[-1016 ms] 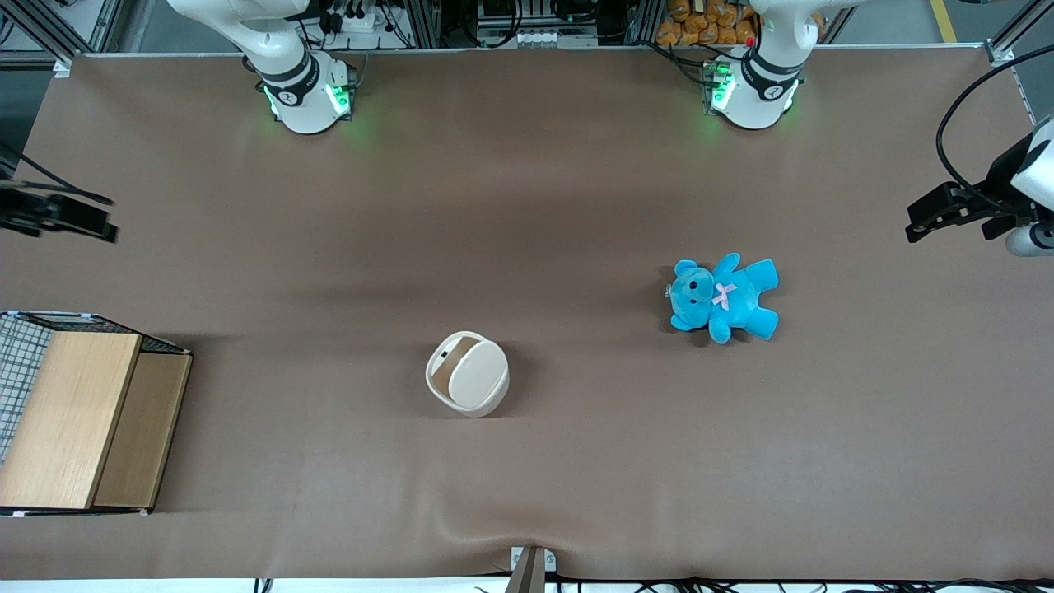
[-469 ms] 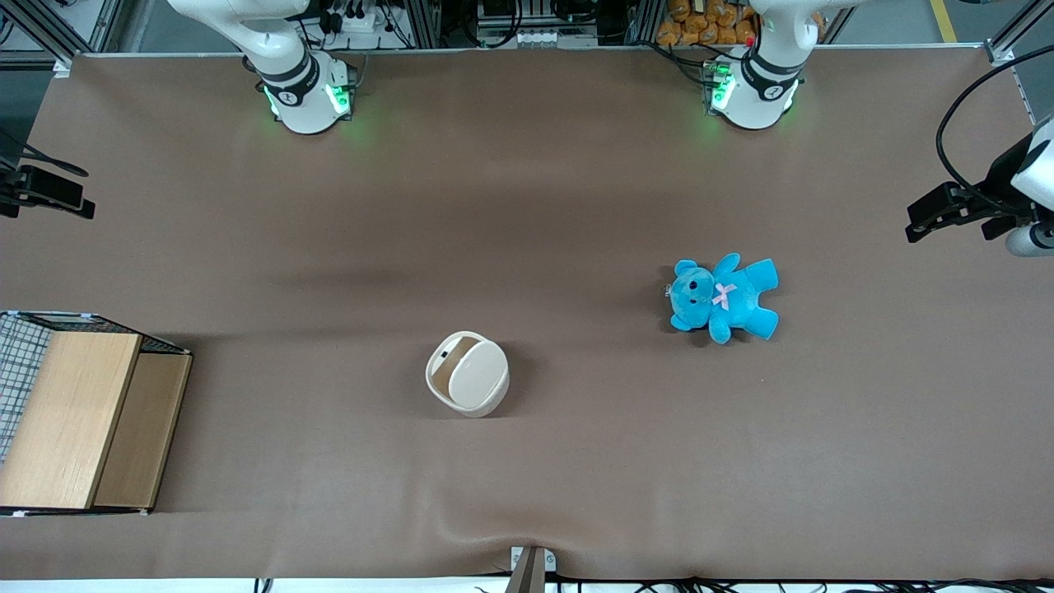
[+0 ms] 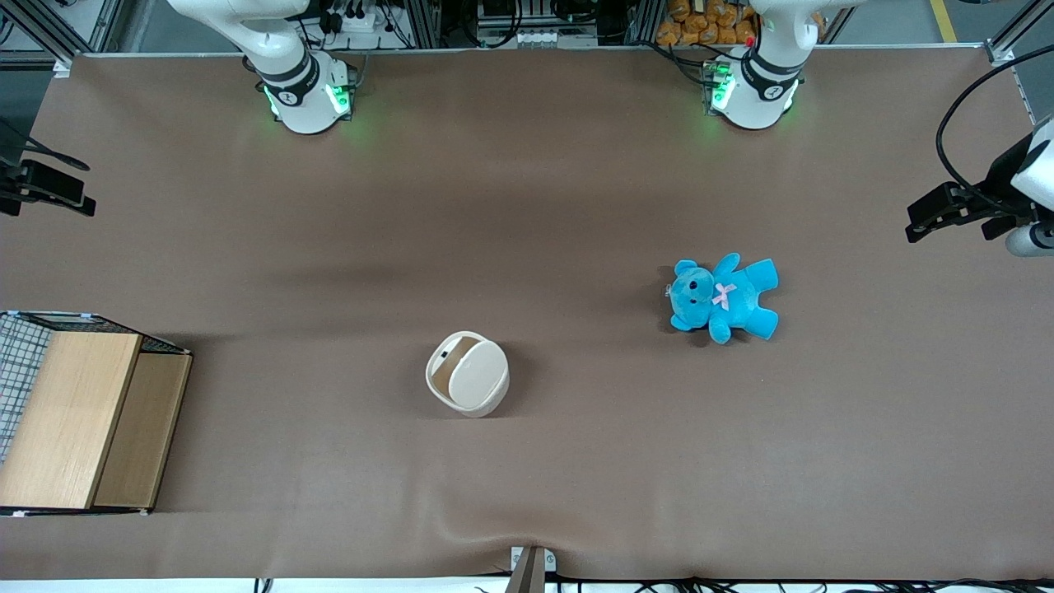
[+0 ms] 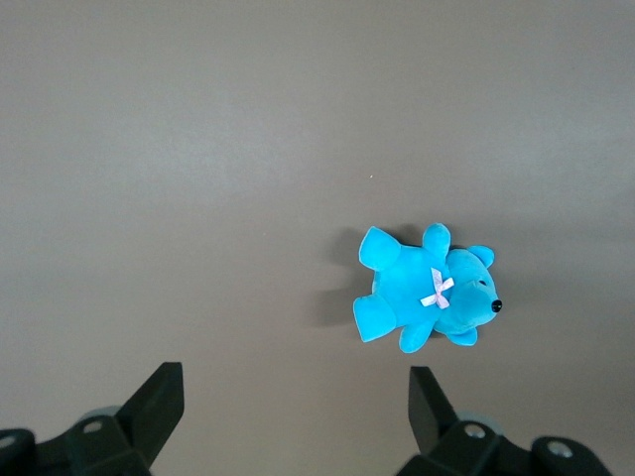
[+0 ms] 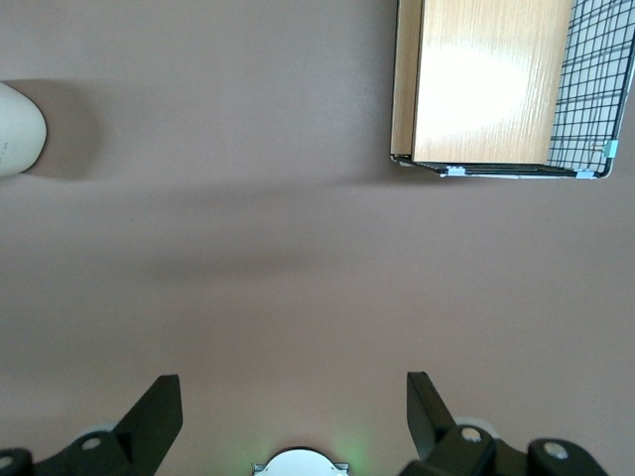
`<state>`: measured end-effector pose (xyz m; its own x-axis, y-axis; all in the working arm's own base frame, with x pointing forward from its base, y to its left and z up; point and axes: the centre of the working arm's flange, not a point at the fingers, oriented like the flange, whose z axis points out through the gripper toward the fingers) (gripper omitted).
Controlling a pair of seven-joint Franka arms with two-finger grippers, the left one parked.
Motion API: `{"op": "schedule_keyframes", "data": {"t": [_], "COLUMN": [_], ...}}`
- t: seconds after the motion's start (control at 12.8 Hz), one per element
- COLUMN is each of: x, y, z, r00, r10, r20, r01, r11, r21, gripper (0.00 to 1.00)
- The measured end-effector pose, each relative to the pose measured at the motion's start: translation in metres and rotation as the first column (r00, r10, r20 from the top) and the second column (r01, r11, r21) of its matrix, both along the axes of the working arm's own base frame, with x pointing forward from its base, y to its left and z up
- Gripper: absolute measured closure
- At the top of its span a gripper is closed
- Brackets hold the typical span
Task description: Open trash can with right arm
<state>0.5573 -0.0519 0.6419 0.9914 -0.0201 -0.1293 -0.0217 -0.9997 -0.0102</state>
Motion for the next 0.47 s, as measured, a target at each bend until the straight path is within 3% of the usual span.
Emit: {"op": "schedule_keyframes", "data": {"t": [0.47], "x": [0.0001], "y": [-0.0001], "z": [-0.0030], "r00": [1.000], "r10": [0.000], "r20": [-0.006], "r01": [0.000], "r11": [1.000], "r21": [0.001], "gripper": [0.00]}}
